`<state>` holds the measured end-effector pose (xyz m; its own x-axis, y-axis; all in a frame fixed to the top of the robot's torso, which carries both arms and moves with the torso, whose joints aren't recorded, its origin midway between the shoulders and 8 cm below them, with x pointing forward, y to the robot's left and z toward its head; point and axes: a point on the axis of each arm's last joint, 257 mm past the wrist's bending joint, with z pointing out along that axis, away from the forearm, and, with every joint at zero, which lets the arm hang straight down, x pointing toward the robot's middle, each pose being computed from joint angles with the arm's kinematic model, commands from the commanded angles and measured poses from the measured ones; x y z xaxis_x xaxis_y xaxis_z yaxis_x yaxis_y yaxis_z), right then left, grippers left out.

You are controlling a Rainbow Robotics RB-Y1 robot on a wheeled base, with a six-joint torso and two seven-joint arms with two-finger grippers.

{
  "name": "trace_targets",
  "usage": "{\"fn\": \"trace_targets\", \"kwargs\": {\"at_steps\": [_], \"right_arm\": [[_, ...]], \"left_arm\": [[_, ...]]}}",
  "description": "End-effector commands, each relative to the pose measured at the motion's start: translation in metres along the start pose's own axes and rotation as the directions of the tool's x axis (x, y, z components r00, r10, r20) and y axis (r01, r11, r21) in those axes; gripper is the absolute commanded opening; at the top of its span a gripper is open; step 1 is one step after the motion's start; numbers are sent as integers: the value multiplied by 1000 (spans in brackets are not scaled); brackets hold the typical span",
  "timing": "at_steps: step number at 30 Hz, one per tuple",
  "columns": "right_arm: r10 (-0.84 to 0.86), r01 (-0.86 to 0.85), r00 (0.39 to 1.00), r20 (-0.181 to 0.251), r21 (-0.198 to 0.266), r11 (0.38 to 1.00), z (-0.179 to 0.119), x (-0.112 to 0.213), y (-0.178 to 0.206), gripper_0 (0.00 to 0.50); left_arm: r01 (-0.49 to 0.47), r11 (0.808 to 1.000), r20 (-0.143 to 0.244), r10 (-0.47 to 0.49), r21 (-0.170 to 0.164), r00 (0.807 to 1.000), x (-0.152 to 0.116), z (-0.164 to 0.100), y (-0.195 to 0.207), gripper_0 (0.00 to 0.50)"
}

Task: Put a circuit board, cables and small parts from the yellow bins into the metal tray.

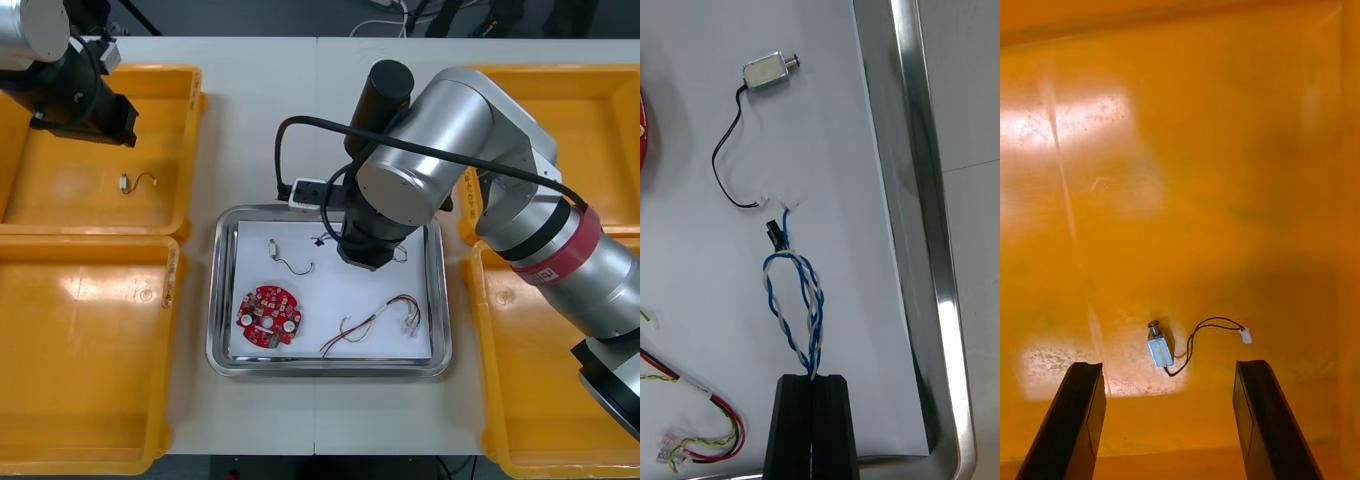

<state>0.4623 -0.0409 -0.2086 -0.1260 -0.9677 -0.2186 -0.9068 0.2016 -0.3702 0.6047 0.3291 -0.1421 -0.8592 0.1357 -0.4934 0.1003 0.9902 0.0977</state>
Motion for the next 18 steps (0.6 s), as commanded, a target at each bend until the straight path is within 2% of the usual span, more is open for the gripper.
{"fn": "trace_targets", "kwargs": {"at_steps": [1, 6, 9, 18], "right_arm": [[-122, 122, 993, 2, 19, 992, 9, 1, -8, 0], [-183, 183, 983, 5, 29, 983, 18, 6, -15, 0], [-194, 194, 981, 2, 32, 981, 22, 12, -16, 0], [-185, 186, 983, -7, 18, 982, 35, 34, -12, 0]], "left_arm": [[-45, 999, 16, 45, -28, 999, 7, 2, 29, 500], [-49, 999, 3, 49, -21, 999, 21, 15, 30, 500], [-62, 998, 0, 62, -27, 998, 26, 23, 29, 500], [-63, 998, -1, 63, -30, 998, 42, 43, 32, 500]]}}
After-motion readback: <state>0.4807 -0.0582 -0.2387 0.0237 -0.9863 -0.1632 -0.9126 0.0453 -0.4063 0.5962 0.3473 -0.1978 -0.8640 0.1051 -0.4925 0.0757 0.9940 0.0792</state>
